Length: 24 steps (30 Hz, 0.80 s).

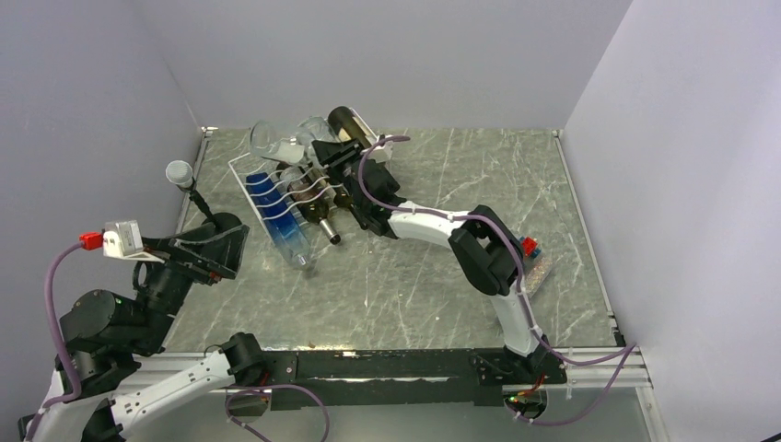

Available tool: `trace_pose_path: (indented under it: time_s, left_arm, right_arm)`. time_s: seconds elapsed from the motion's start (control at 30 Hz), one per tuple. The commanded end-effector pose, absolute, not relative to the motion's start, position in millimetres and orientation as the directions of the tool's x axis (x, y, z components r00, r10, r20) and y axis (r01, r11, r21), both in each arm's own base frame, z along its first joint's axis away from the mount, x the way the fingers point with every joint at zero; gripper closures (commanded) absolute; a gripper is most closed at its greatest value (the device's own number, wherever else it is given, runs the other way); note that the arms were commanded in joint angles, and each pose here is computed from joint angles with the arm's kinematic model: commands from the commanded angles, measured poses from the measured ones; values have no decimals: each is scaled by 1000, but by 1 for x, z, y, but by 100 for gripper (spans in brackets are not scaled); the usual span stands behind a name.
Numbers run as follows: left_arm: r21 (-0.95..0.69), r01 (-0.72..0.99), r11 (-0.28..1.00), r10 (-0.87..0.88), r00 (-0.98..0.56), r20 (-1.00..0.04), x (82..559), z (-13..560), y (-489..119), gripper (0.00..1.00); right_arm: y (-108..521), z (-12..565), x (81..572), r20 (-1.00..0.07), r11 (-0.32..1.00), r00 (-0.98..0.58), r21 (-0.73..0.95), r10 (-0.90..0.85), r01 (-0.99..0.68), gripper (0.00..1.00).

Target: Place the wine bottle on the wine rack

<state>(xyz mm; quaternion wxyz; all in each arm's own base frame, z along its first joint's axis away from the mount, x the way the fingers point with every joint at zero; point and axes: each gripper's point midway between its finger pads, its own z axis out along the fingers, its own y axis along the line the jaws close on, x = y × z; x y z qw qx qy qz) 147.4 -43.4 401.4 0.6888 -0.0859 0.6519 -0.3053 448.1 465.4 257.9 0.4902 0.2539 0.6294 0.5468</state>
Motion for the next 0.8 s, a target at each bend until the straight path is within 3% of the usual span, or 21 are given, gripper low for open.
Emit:
trace_pose_path:
  time_s: [0.0, 0.77]
  left_arm:
    - [-508, 303, 806, -531, -8, -847, 145, 407, -34, 1]
    - [-517, 277, 810, -531, -28, -847, 140, 398, -24, 1]
  right_arm:
    - [438, 438, 414, 36, -221, -352, 835, 935, -503, 100]
    - [430, 384, 419, -4, -56, -134, 897, 991, -438, 100]
